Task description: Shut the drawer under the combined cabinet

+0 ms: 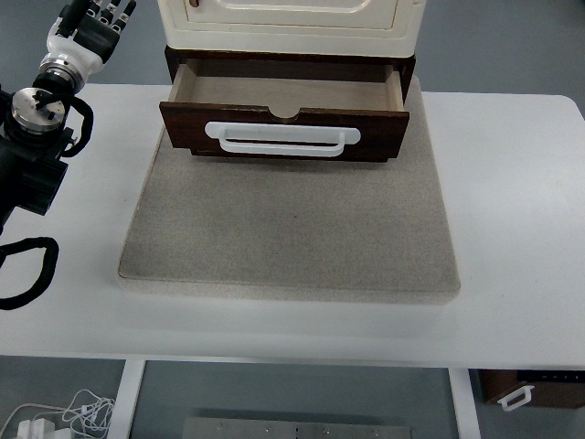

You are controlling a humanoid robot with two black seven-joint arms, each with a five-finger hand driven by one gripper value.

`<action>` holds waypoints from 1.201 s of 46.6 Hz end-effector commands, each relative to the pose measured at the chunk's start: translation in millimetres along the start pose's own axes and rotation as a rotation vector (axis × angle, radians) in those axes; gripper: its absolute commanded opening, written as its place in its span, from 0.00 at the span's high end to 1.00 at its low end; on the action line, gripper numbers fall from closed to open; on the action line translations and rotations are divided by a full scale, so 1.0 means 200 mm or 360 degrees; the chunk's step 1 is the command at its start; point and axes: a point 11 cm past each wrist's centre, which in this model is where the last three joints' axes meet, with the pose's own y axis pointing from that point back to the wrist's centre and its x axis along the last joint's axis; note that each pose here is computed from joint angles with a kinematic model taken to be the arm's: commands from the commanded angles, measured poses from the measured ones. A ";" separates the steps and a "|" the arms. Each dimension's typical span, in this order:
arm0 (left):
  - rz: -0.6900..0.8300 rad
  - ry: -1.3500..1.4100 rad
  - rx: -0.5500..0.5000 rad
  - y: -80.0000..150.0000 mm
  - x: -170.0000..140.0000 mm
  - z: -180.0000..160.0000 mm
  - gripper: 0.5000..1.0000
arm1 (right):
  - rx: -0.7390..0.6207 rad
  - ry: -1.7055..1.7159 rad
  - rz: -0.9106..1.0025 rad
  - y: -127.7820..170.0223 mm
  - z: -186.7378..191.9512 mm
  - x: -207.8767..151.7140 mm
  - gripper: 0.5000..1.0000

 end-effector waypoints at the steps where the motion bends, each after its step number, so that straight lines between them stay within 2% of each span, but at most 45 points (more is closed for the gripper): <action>1: -0.0004 -0.0007 0.0004 0.00 0.00 -0.01 0.00 | 0.0002 0.0000 0.0000 0.00 0.00 0.00 0.10; 13: -0.0040 -0.0013 -0.0010 -0.01 -0.05 0.02 0.00 | 0.0002 0.0000 0.0000 0.00 0.00 0.00 0.10; 26: -0.0092 -0.0062 -0.0099 -0.03 -0.13 0.20 0.01 | 0.0002 0.0000 0.0000 0.00 0.00 0.00 0.10; 41: -0.0234 -0.0207 -0.0271 -0.04 -0.37 0.56 0.01 | 0.0002 0.0000 0.0000 0.00 0.00 0.00 0.10; 56: -0.0445 -0.0399 -0.0368 0.00 -0.65 0.76 0.00 | -0.0001 0.0000 0.0000 0.00 0.00 0.00 0.10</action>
